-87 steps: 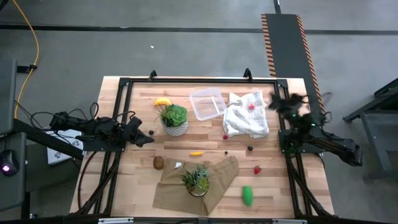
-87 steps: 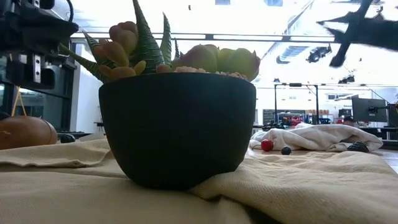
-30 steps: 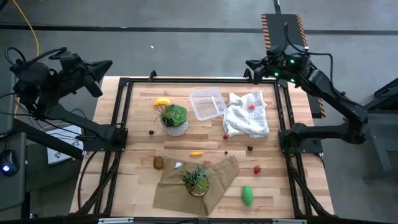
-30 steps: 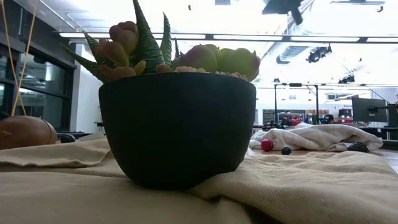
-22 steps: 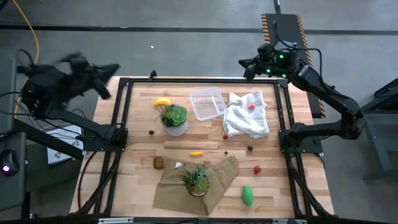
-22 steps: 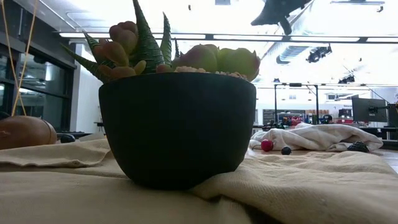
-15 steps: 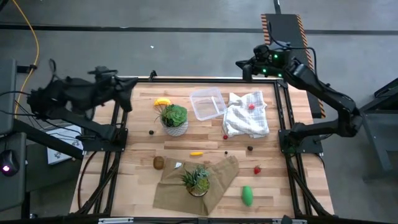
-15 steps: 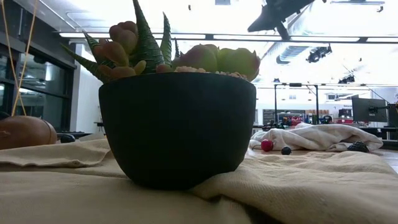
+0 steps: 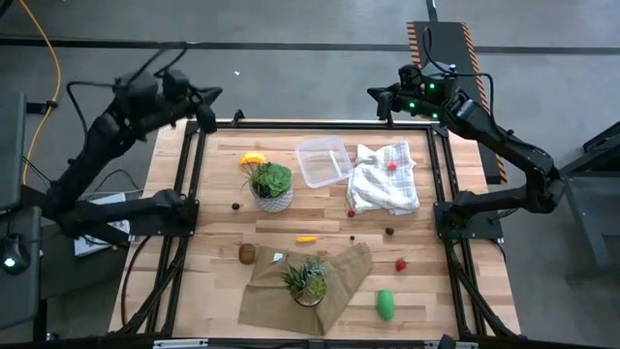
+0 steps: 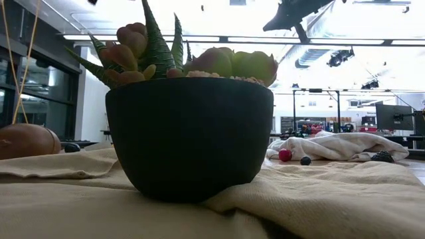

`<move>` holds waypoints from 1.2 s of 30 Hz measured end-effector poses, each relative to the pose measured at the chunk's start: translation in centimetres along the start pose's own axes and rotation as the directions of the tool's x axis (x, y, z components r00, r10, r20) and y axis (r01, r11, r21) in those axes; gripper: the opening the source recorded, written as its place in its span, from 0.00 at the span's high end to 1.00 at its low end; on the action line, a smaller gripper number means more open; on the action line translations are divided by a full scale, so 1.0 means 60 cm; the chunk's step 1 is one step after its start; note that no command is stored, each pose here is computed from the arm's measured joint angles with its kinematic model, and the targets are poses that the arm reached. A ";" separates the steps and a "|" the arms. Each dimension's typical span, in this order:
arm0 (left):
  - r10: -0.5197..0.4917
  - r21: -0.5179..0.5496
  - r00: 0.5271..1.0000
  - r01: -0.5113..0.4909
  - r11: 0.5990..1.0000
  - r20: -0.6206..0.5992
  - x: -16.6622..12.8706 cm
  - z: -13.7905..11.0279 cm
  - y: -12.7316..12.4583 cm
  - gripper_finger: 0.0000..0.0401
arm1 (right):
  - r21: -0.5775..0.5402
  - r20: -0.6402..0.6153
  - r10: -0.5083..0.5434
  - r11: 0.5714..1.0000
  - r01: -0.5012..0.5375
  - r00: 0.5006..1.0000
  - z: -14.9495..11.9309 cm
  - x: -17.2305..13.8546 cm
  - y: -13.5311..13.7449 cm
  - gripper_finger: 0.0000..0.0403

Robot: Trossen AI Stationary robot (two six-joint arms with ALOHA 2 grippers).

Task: Pick and placing Produce into tupperware
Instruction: Put the yellow banana into the transparent bin

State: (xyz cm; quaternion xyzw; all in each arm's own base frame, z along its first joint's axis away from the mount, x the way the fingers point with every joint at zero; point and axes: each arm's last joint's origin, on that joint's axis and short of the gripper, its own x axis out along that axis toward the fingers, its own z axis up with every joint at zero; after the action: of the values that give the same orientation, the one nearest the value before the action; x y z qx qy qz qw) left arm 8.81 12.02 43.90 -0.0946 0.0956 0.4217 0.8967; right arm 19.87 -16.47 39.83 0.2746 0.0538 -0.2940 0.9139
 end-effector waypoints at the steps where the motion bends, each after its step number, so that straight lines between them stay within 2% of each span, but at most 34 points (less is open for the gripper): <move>1: -0.001 -0.019 1.000 0.001 1.000 -0.022 0.005 -0.002 0.016 1.00 | 0.004 0.000 0.000 1.000 0.000 1.000 0.000 0.000 0.000 1.00; 4: -0.004 -0.085 0.998 -0.001 0.996 -0.059 0.014 -0.006 0.059 1.00 | 0.016 -0.005 0.008 1.000 -0.008 1.000 -0.002 0.001 0.004 1.00; 6: -0.047 -0.110 0.996 0.039 0.993 -0.075 0.019 -0.009 0.078 1.00 | 0.022 -0.008 0.013 1.000 -0.013 1.000 -0.003 0.001 0.006 1.00; 10: -0.125 -0.132 0.989 0.113 0.985 -0.085 0.029 -0.011 0.092 1.00 | 0.018 -0.023 0.021 1.000 -0.020 1.000 -0.007 0.001 0.011 1.00; 13: -0.120 -0.138 0.980 0.099 0.985 -0.156 0.041 -0.022 0.096 1.00 | 0.019 -0.037 0.015 1.000 -0.014 0.999 -0.010 0.001 0.010 1.00; 18: -0.121 -0.016 0.948 0.122 0.992 -0.295 0.062 -0.045 0.093 1.00 | -0.003 -0.059 0.001 1.000 -0.001 0.998 -0.013 0.001 0.008 1.00; 23: -0.127 0.097 0.911 0.178 0.979 -0.393 0.087 -0.060 0.092 0.98 | -0.025 -0.060 0.001 1.000 -0.002 0.998 -0.014 0.001 0.008 1.00; 25: -0.120 0.118 0.879 0.195 0.974 -0.461 0.099 -0.072 0.092 0.94 | -0.032 -0.061 0.003 0.999 -0.005 0.998 -0.014 0.001 0.008 1.00; 29: -0.131 0.102 0.801 0.232 0.967 -0.584 0.128 -0.095 0.091 0.79 | -0.031 -0.073 0.026 0.999 -0.028 0.997 -0.014 0.001 0.009 1.00; 32: -0.132 0.090 0.767 0.241 0.966 -0.628 0.147 -0.106 0.093 0.69 | -0.031 -0.074 0.027 0.999 -0.029 0.997 -0.014 0.001 0.009 1.00; 36: -0.119 0.111 0.722 0.263 0.958 -0.681 0.170 -0.120 0.101 0.60 | -0.054 -0.075 0.027 0.998 -0.031 0.997 -0.014 0.001 0.009 1.00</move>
State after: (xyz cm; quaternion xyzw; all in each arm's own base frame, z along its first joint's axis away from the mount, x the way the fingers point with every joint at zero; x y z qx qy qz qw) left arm 9.85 21.50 33.85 -0.1579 0.4418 0.2527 0.8462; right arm 20.28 -15.68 39.33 0.2605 0.0918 -0.2690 0.9227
